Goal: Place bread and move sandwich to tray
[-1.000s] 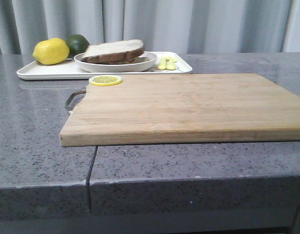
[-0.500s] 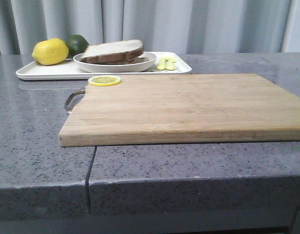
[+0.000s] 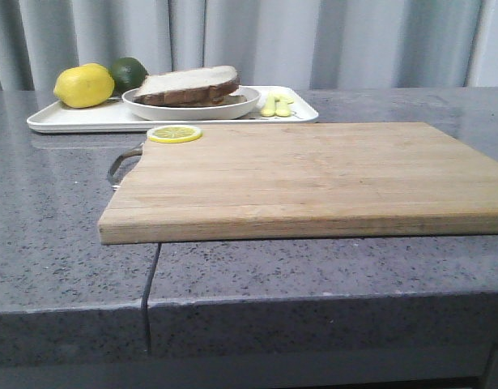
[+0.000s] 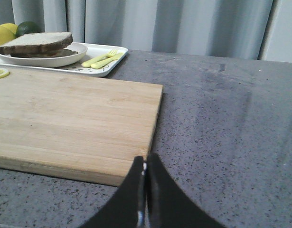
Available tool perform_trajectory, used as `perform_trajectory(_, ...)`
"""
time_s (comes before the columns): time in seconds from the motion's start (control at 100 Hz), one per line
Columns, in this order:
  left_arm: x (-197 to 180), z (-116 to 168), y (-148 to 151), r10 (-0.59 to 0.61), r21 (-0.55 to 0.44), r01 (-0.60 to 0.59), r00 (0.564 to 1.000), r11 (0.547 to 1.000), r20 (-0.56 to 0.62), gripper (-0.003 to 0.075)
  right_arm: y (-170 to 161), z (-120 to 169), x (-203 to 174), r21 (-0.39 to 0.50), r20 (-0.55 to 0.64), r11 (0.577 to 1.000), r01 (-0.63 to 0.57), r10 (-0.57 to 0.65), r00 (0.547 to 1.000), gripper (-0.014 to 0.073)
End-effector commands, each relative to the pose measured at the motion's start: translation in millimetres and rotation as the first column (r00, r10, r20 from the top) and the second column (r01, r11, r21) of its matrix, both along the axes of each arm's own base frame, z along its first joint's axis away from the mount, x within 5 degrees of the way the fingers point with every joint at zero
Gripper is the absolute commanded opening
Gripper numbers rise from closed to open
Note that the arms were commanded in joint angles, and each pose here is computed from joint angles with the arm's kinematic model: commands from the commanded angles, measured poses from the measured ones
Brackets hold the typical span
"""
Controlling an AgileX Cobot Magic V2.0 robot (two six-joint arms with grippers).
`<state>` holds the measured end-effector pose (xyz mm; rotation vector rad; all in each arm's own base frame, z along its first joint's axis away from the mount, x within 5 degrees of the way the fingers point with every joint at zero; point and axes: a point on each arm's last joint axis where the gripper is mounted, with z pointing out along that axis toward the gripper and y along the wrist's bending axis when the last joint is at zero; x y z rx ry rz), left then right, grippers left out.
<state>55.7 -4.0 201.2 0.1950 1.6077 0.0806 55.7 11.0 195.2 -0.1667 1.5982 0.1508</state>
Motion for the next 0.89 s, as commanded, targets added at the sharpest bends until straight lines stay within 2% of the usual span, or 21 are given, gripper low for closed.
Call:
perform_trajectory(0.0, -1.6, 2.7, 0.5, 0.007, -0.021, -0.005, 0.996, 1.0, 0.086, -0.002, -0.2, 5.1, -1.4, -0.012, 0.074, 1.0, 0.001, 0.0, 0.997, -0.0069)
perform_trajectory(0.88, -1.6, 2.7, 0.5, 0.007, -0.021, -0.005, 0.996, 1.0, 0.086, -0.002, -0.3, 4.1, -1.3, -0.015, 0.064, 1.0, 0.002, -0.001, 0.998, -0.0069)
